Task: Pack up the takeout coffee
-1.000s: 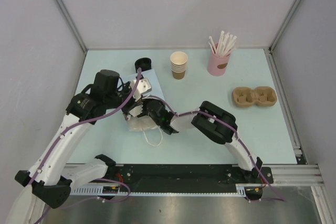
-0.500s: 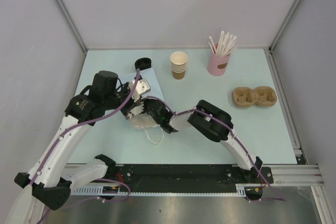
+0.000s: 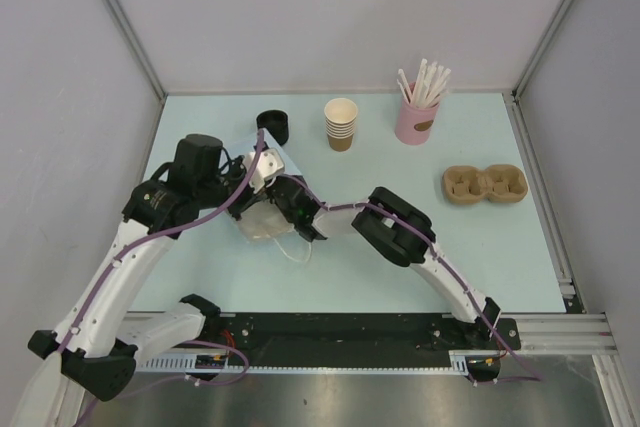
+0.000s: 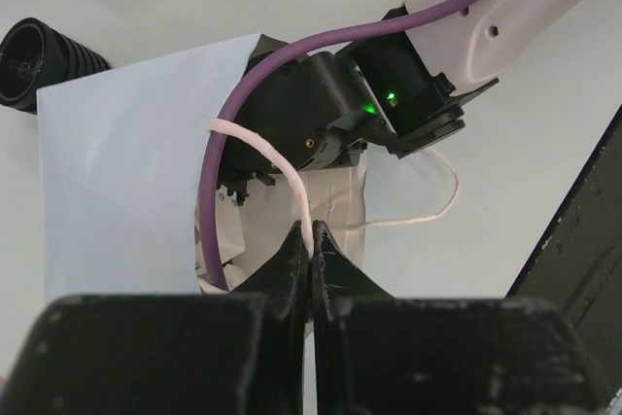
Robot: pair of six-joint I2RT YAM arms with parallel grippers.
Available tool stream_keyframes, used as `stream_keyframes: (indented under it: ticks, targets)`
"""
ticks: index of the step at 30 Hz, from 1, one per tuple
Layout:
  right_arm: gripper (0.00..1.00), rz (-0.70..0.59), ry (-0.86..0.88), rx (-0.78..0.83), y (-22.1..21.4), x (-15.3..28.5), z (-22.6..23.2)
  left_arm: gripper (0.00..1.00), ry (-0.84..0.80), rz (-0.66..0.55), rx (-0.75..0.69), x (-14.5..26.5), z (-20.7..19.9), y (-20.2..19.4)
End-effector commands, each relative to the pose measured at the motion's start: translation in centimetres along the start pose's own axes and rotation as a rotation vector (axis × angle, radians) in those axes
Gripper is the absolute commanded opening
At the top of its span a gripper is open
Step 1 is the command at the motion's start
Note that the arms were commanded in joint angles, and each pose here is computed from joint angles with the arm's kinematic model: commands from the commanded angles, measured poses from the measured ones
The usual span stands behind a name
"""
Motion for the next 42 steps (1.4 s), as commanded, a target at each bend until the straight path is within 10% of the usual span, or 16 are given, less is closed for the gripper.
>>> stream_keyframes:
  ticks: [1,11,25,42]
  targets:
    - [0.26,0.02,-0.065,-0.031,0.0,-1.2,-2.1,0.0,-0.023,-0.058,-0.014,0.7,-0.7,0.8]
    - [0.5,0.031,0.34,-0.179,1.4,2.6,0.6,0.0,-0.026,-0.067,-0.021,0.5,-0.7,0.8]
    - [0.47,0.056,0.552,-0.33,3.9,2.5,1.8,0.0,-0.035,-0.069,-0.008,0.6,-0.8,0.7]
    - [0.48,0.086,-0.125,-0.177,5.0,4.0,-8.2,0.0,0.029,-0.103,0.001,1.9,-0.3,0.8]
Point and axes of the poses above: each gripper's point midway between its finger pads, its own x axis back along the fingers, its own z axis along the line the jaws close on, y = z × x, the point moved 2 cm from there along x, back along the fingers, and after that the axes turned 3 degrees about -x, right-handed, at the moved point
